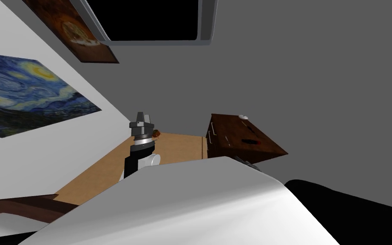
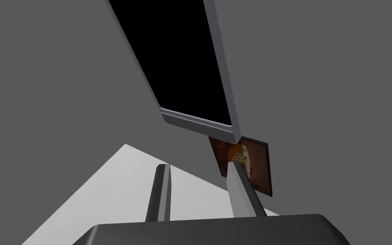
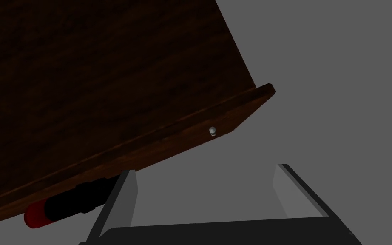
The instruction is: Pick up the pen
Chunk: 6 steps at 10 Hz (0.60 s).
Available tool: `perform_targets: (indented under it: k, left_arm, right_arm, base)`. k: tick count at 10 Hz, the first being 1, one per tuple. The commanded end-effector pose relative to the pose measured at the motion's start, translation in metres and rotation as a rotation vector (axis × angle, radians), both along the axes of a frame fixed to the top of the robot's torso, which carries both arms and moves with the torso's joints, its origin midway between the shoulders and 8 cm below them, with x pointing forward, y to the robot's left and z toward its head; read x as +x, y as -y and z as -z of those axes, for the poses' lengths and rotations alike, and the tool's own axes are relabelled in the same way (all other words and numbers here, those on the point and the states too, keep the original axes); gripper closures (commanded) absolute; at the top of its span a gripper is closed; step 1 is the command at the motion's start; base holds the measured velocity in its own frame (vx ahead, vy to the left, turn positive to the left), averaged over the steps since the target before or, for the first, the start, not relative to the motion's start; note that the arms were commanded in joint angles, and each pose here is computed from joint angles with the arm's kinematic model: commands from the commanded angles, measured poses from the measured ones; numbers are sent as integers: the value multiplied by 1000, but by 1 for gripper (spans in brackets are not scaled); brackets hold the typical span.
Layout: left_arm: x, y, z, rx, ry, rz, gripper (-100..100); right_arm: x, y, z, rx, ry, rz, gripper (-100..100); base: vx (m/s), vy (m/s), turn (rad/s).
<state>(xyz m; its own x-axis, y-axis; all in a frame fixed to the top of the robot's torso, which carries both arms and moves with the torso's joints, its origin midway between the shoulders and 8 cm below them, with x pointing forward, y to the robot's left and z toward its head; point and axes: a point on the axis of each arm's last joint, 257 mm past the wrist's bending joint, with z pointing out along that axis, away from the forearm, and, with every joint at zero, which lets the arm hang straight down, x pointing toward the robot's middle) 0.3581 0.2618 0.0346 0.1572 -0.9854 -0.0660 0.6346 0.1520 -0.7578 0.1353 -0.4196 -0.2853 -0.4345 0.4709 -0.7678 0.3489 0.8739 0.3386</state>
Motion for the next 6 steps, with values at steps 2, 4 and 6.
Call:
perform_targets:
  k: [2, 4, 6]
  left_arm:
    - [0, 0, 0, 0, 0, 0, 0]
    - [0, 0, 0, 0, 0, 0, 0]
    - [0, 0, 0, 0, 0, 0, 0]
  right_arm:
    - [-26, 16, 5, -55, -103, -26, -100]
    - [-40, 22, 8, -81, -162, -50, -100]
    - [-62, 35, 11, -121, -248, -74, -100]
  base:
    - [177, 34, -21]
    - [142, 26, -11]
    - [211, 19, -32]
